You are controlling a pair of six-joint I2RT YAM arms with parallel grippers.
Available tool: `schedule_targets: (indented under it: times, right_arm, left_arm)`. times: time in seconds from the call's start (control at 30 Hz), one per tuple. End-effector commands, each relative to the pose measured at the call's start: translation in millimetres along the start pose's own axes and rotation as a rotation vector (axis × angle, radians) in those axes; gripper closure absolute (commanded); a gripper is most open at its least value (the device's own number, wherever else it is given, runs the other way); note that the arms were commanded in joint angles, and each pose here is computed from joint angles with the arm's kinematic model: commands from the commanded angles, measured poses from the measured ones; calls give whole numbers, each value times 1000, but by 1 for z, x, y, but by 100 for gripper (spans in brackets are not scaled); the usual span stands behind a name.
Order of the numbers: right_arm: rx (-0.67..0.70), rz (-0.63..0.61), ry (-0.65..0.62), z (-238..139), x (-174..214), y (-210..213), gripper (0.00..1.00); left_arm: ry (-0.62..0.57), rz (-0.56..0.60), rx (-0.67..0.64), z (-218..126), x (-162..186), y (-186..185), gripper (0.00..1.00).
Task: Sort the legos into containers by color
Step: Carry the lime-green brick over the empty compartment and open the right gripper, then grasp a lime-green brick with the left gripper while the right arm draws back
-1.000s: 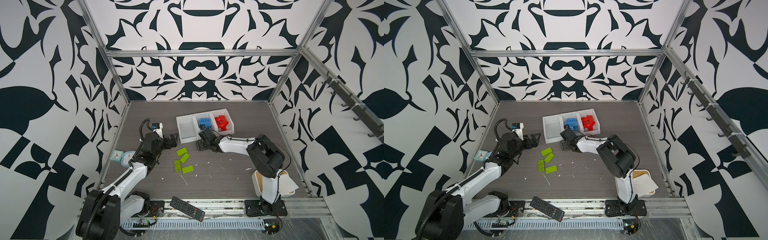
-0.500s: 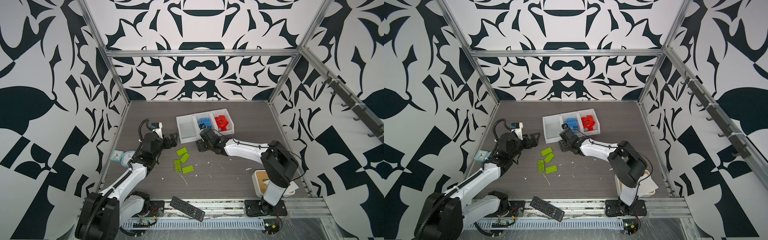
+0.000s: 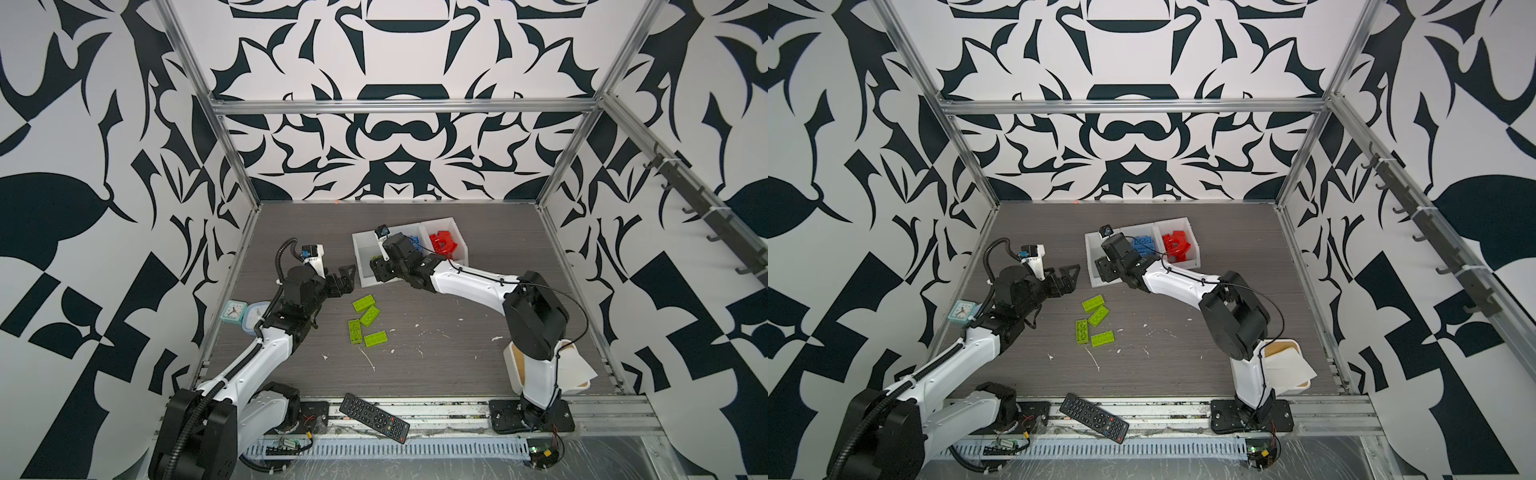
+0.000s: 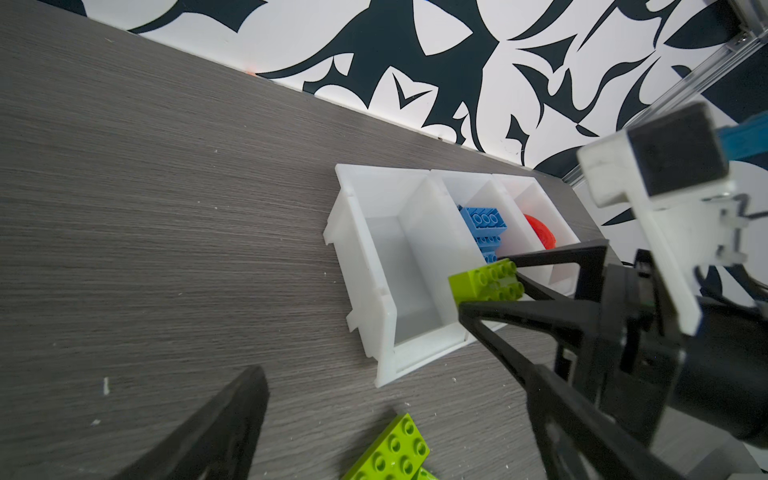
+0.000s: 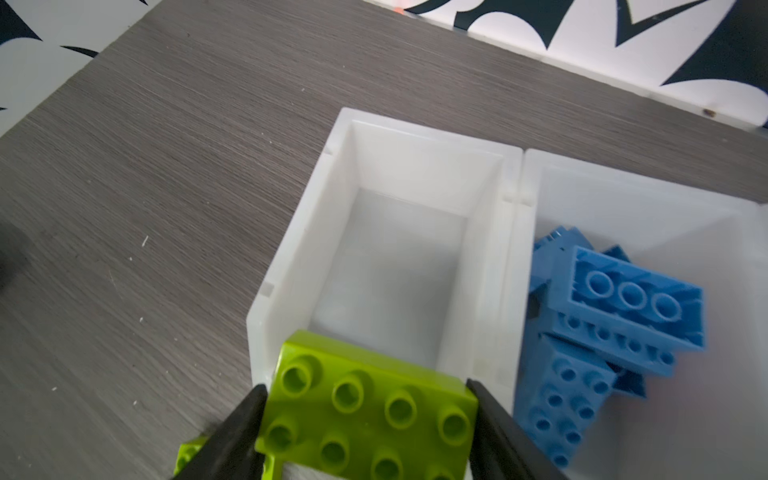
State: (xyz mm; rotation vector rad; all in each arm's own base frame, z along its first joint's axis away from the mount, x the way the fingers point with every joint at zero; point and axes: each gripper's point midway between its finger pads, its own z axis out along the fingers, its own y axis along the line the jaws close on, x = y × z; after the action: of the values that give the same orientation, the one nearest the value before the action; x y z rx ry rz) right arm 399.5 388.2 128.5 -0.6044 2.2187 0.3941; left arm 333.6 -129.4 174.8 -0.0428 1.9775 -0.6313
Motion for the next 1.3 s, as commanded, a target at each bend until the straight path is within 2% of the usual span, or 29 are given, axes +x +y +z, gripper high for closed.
schedule_targets:
  times: [0.0, 0.23, 0.47, 0.57, 0.7, 0.77, 0.83, 0.93, 1.03, 1.17, 1.27]
  right_arm:
    - [-45, -13, -50, 1, -27, 12, 28]
    - [-34, -10, -30, 15, -24, 11, 21]
    - [-30, -19, -33, 4, -29, 6, 17]
    - [-45, -27, -66, -24, -38, 6, 17]
    - [-69, -42, -176, -81, -46, 2, 16]
    - [-53, -46, -213, -105, -40, -9, 16]
    - [-32, -33, -230, -126, -28, -26, 16]
    - [30, -3, -243, -149, -6, -57, 17]
    - [90, 22, -335, -170, 13, -81, 18]
    - [108, 61, -335, -184, 37, -100, 18]
    - [117, 22, -316, -184, 51, -103, 18]
  left_arm:
    - [-3, 7, -20, -4, 2, 4, 0]
    - [12, 21, -16, -3, 1, 2, 0]
    - [80, 24, -86, -1, 1, 9, 2]
    - [177, 18, -110, -7, 14, 9, 9]
    - [325, 40, -172, -25, 45, 2, 14]
    - [380, 67, -217, -35, 60, -4, 14]
    - [436, 82, -261, -47, 77, -6, 19]
    - [510, 37, -285, -58, 99, -6, 23]
    - [573, 4, -270, -60, 117, -8, 30]
    - [647, 38, -323, -59, 133, -9, 32]
    - [684, 58, -348, -54, 141, -11, 33]
